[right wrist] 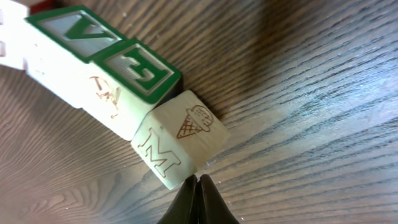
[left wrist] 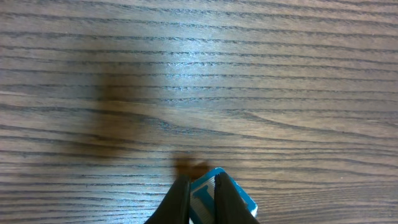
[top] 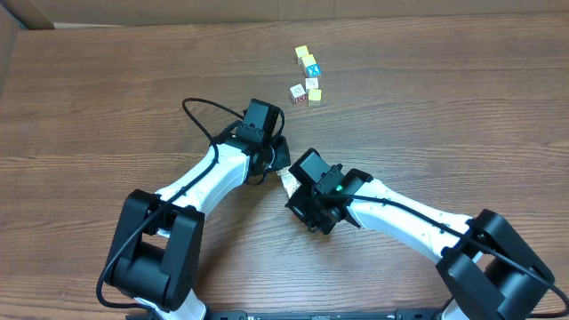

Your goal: Flip 4 blocks

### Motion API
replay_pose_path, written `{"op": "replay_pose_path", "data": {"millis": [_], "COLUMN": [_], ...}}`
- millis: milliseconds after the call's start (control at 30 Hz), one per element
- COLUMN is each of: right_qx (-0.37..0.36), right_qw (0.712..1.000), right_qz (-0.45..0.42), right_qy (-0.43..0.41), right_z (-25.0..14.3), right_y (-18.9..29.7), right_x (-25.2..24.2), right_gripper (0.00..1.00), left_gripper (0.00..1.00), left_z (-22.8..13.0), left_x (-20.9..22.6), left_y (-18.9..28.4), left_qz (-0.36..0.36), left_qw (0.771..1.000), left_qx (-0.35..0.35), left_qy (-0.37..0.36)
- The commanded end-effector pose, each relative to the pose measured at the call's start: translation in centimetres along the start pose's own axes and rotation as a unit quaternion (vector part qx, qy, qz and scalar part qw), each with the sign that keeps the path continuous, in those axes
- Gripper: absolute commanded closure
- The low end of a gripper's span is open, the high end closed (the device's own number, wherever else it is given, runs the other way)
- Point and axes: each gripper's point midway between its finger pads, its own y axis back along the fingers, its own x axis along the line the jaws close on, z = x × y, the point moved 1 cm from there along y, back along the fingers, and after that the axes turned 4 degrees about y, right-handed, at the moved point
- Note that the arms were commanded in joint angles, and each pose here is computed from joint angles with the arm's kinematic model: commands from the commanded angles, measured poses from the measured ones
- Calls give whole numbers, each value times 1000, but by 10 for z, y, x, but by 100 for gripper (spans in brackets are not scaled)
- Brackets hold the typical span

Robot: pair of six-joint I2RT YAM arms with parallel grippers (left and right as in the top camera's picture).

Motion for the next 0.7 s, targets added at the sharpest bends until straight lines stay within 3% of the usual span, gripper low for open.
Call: {"op": "replay_pose_path", "data": {"millis": [0,433,533,667], "right_qx": [-30,-30,-30,-30], "right_qw": [999,999,999,999], "right_qz": [33,28,28,24], "right_qy": [17,16,16,15], "right_z": [7,8,8,7], "right_y": [19,19,19,19], "right_x": [18,16,16,14], "right_gripper": [96,96,87,85], "left_gripper": [93,88,84,83], "left_z": [-10,-9,-10,-10], "left_x": [1,3,3,2], "left_y": [-6,-6,-6,-6], "left_qz": [5,8,8,8], "left_qw": [1000,1000,1000,1000], "left_qx": [17,14,14,15], "left_qy": [-12,-12,-12,-12]}}
